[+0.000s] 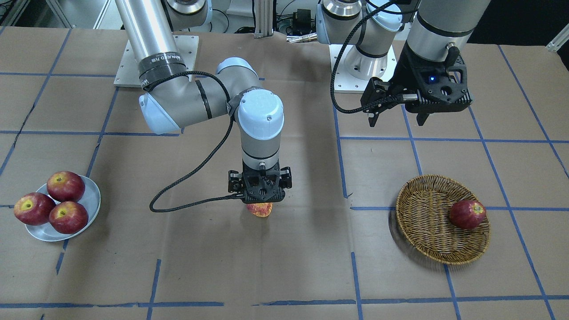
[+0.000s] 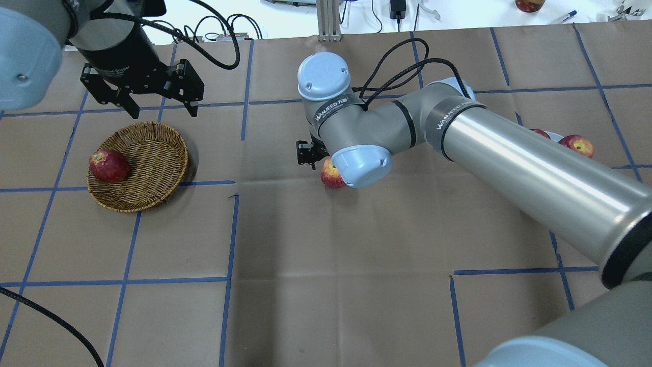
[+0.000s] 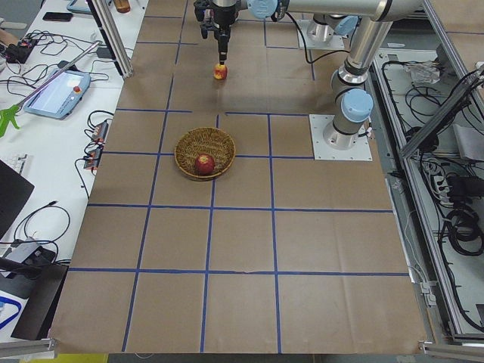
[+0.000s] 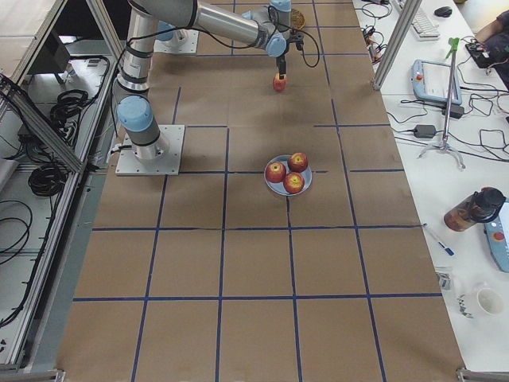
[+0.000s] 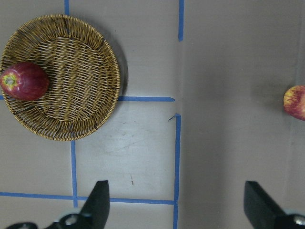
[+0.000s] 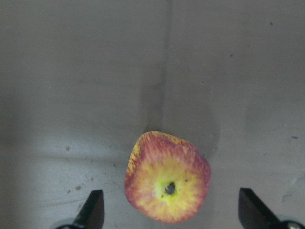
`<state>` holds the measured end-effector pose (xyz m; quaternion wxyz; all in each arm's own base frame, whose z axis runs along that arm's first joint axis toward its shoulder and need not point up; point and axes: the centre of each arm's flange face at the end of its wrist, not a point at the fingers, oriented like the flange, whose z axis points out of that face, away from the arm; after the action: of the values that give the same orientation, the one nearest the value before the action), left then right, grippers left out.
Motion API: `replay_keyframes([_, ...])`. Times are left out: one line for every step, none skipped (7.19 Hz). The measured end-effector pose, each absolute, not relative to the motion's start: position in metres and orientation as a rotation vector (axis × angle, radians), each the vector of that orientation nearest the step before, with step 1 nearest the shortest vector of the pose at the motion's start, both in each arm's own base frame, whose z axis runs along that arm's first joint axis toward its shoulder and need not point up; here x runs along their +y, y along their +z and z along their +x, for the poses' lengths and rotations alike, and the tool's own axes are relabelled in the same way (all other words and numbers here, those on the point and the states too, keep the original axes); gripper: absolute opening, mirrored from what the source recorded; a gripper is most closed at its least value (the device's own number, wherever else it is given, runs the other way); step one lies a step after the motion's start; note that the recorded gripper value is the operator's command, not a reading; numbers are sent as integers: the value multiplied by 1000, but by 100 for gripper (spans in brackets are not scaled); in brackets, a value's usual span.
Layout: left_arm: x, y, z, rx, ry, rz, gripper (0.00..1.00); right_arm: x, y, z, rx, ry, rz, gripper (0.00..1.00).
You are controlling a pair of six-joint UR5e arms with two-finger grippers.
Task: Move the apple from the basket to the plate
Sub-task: 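Reach the right gripper to the apple on the table and grasp it, then carry the apple with the right gripper over the white plate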
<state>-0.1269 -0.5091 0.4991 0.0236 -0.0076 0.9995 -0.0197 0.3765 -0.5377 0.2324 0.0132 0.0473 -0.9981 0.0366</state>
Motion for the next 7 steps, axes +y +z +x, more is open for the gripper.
replay_keyframes([-510, 498, -127, 3094, -58, -21, 99, -540, 213, 378, -3106, 107, 164, 100])
replay_keyframes([-512, 496, -126, 3094, -52, -17, 99, -540, 199, 378, -3105, 110, 188, 100])
replay_keyframes([-514, 493, -126, 3095, -46, -15, 99, -538, 190, 377, -3106, 114, 202, 95])
replay_keyframes([-515, 492, -126, 3095, -44, -14, 99, -537, 186, 375, -3106, 118, 210, 87])
replay_keyframes([-516, 493, -126, 3094, -48, -14, 99, -537, 185, 374, -3106, 119, 214, 73])
replay_keyframes([-517, 495, -124, 3079, -52, -15, 99, -537, 185, 374, -3105, 120, 215, 64])
replay_keyframes([-518, 497, -121, 3048, -57, -17, 99, -538, 186, 374, -3105, 123, 216, 63])
